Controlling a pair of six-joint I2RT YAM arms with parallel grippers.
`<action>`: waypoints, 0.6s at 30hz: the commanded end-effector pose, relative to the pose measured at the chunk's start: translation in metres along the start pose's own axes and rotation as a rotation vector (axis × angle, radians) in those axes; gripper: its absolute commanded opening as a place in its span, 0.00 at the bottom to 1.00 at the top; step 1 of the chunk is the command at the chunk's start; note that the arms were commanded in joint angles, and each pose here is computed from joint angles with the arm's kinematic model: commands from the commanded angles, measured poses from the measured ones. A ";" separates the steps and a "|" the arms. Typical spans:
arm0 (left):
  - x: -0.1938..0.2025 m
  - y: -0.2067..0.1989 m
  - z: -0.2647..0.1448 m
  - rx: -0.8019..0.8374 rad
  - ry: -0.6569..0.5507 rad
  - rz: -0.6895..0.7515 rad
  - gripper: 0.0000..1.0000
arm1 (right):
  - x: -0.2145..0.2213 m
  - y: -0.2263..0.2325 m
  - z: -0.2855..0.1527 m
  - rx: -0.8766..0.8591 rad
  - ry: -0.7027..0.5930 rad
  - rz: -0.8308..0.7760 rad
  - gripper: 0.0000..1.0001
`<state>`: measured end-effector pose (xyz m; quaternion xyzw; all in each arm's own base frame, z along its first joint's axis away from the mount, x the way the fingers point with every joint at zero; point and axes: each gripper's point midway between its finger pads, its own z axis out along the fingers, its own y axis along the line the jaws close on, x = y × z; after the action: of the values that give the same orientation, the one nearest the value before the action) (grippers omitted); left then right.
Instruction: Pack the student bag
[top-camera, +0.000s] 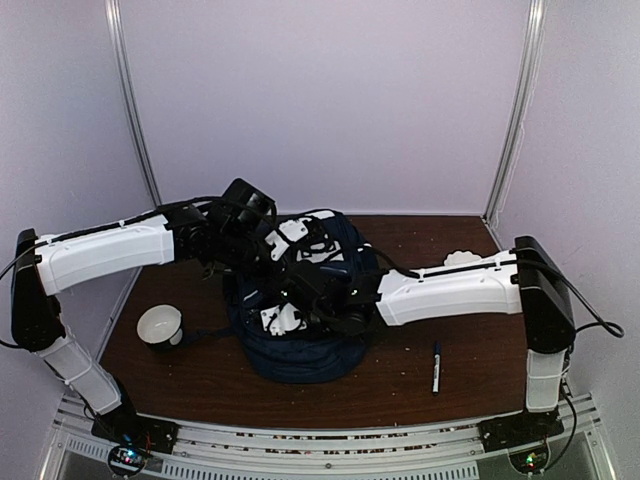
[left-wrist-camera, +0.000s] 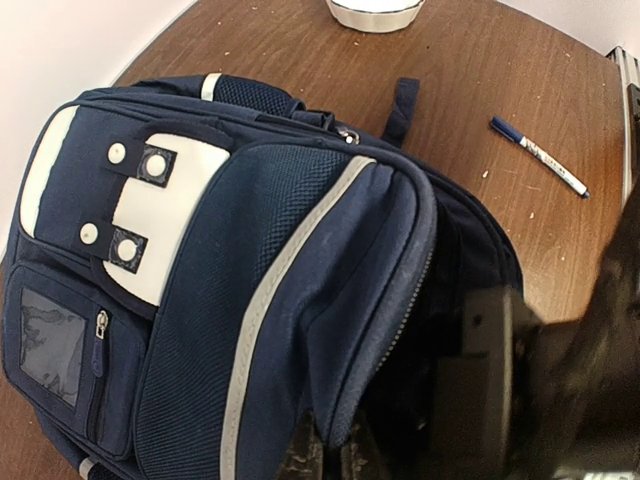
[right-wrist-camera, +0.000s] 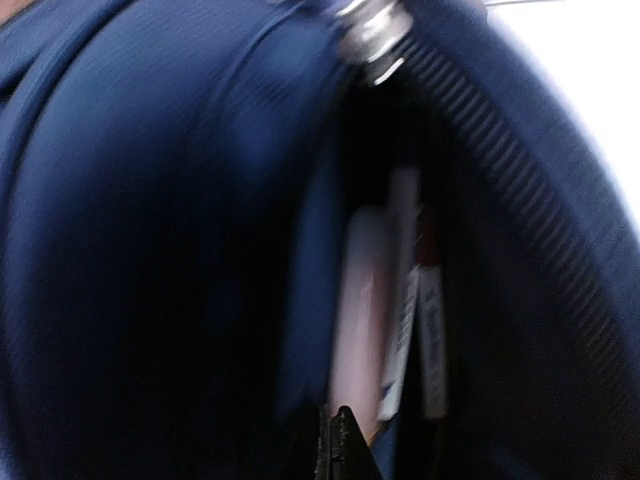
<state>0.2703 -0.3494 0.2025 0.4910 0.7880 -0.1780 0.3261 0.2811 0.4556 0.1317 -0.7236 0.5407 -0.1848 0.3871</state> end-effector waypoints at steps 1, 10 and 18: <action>-0.039 -0.003 -0.013 0.014 -0.128 0.016 0.00 | 0.009 -0.001 -0.031 -0.026 -0.034 0.036 0.02; -0.038 -0.002 -0.010 0.010 -0.119 0.016 0.00 | 0.019 0.021 -0.087 -0.187 -0.123 0.085 0.09; -0.037 -0.003 -0.010 0.014 -0.118 0.017 0.00 | 0.089 0.098 -0.123 -0.458 -0.035 -0.016 0.22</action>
<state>0.2705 -0.3498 0.2016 0.4914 0.7883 -0.1775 0.3250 0.1955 0.3727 0.1638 -0.7637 0.5523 -0.0575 0.3292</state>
